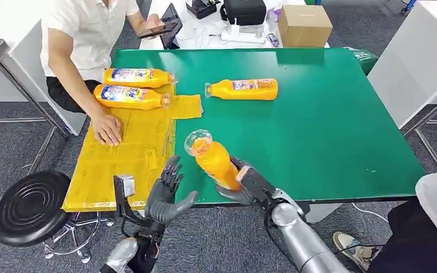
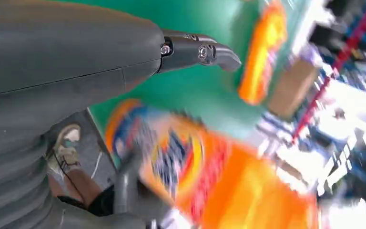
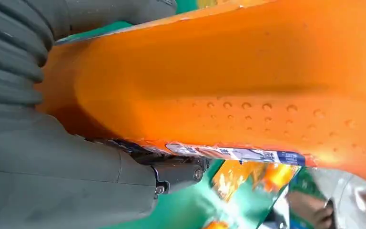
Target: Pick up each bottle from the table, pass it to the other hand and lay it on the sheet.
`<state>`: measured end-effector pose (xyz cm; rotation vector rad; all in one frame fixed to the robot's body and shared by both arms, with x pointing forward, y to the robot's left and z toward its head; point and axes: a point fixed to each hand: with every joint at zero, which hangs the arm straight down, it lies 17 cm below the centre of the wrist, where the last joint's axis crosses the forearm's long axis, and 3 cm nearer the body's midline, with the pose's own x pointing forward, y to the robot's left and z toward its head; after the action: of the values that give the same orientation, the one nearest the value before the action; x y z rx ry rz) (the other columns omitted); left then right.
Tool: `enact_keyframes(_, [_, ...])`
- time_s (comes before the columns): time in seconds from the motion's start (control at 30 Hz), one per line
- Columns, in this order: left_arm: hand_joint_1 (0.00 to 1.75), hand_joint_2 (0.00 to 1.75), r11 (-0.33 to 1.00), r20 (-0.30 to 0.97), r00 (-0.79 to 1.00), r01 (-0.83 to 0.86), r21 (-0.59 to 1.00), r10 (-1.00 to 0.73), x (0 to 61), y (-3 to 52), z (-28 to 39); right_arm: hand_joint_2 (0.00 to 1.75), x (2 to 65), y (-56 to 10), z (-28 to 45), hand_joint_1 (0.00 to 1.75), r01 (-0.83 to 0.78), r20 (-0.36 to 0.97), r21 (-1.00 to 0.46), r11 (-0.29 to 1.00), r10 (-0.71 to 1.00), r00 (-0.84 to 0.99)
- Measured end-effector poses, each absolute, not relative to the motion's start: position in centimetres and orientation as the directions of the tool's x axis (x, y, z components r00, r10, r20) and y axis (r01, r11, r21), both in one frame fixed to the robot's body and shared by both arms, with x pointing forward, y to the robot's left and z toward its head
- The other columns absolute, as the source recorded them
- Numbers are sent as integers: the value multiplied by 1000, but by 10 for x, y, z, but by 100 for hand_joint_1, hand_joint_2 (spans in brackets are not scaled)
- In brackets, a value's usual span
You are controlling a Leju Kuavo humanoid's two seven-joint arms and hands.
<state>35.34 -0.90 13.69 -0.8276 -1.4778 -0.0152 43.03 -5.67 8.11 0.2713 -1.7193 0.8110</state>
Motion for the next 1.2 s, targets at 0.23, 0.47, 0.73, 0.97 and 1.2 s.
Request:
enact_keyframes(0.23, [0,175,696,873,52,582,-421,485,338,-19,168,175,429,-41,84,175,-589,926,-364,722,211,-314])
enact_keyframes(0.47, [0,175,702,890,91,581,-411,447,337,-26,160,175,428,-29,83,175,-595,915,-394,700,237,-327])
enact_keyframes(0.73, [0,175,798,889,200,392,-458,412,365,-12,119,175,426,-15,80,175,-542,847,-525,656,341,-409])
enact_keyframes(0.97, [0,175,792,851,235,315,-524,470,381,-4,115,175,420,-1,87,175,-519,819,-563,643,348,-457])
enact_keyframes(1.2, [0,175,789,846,198,304,-534,495,385,-2,124,175,417,3,90,175,-534,839,-530,659,317,-442])
